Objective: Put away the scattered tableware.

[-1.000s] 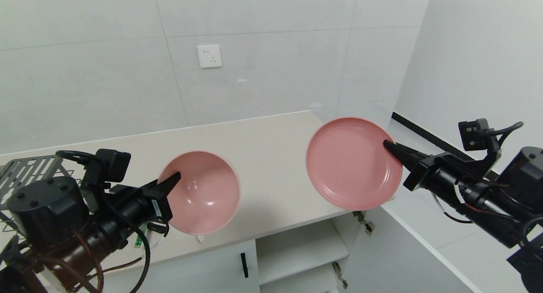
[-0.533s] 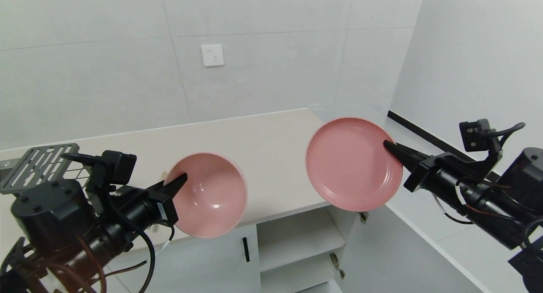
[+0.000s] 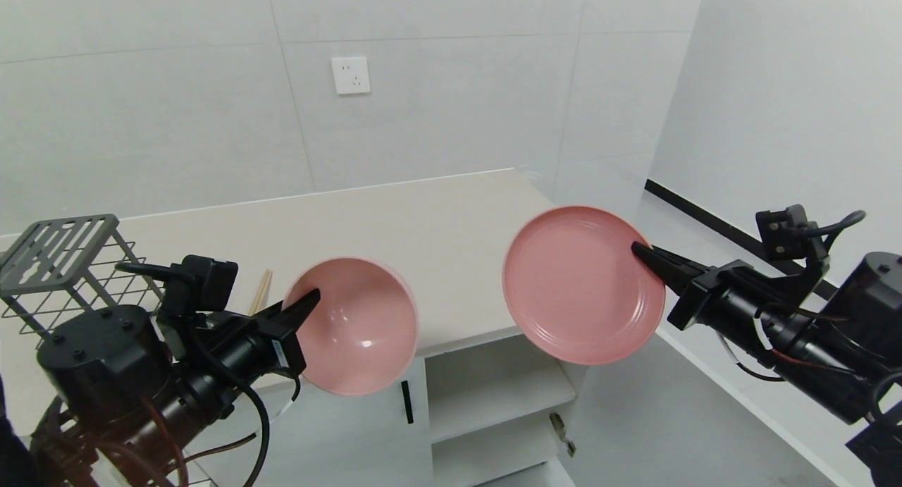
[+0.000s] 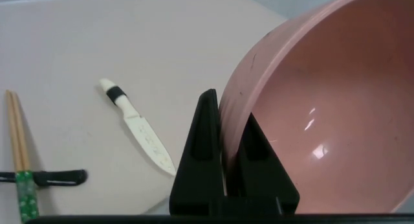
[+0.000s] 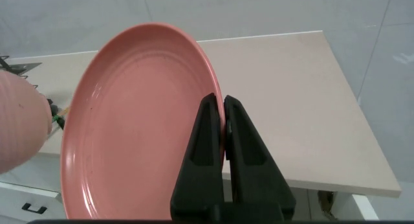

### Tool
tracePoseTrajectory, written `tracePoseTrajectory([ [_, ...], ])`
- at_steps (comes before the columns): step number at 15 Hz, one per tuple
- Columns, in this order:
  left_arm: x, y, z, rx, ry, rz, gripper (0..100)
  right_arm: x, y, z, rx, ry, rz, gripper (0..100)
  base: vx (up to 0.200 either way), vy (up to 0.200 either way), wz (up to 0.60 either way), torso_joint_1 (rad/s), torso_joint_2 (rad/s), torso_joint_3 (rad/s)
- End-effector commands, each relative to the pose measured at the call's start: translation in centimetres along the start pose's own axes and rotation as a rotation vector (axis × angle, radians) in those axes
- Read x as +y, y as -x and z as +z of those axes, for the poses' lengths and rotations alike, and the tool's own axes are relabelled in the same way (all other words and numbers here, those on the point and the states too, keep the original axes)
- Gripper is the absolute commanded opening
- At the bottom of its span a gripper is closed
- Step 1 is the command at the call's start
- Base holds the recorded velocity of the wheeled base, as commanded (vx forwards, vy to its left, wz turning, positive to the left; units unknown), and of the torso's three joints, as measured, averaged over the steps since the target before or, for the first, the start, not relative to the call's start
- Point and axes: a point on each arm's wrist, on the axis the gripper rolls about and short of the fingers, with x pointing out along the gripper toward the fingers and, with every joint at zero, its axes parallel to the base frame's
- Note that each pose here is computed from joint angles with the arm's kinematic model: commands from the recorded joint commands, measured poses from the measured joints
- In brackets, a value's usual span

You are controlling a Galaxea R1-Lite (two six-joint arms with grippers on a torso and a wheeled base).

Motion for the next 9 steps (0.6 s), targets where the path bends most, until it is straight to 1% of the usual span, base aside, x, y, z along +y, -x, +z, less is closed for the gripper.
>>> tracePoseTrajectory([
  [1, -0.47, 0.09, -0.45, 0.022, -0.003, -0.021, 0, 0.01, -0.03, -0.09, 0.003, -0.001, 0.001, 0, 0.000, 0.000, 0.00, -0.271, 0.52, 0.251],
  [9, -0.52, 0.28, -0.34, 0.018, -0.006, -0.025, 0, 0.06, -0.02, -0.06, 0.002, -0.001, 0.003, 0, 0.000, 0.000, 0.00, -0.271, 0.54, 0.263],
])
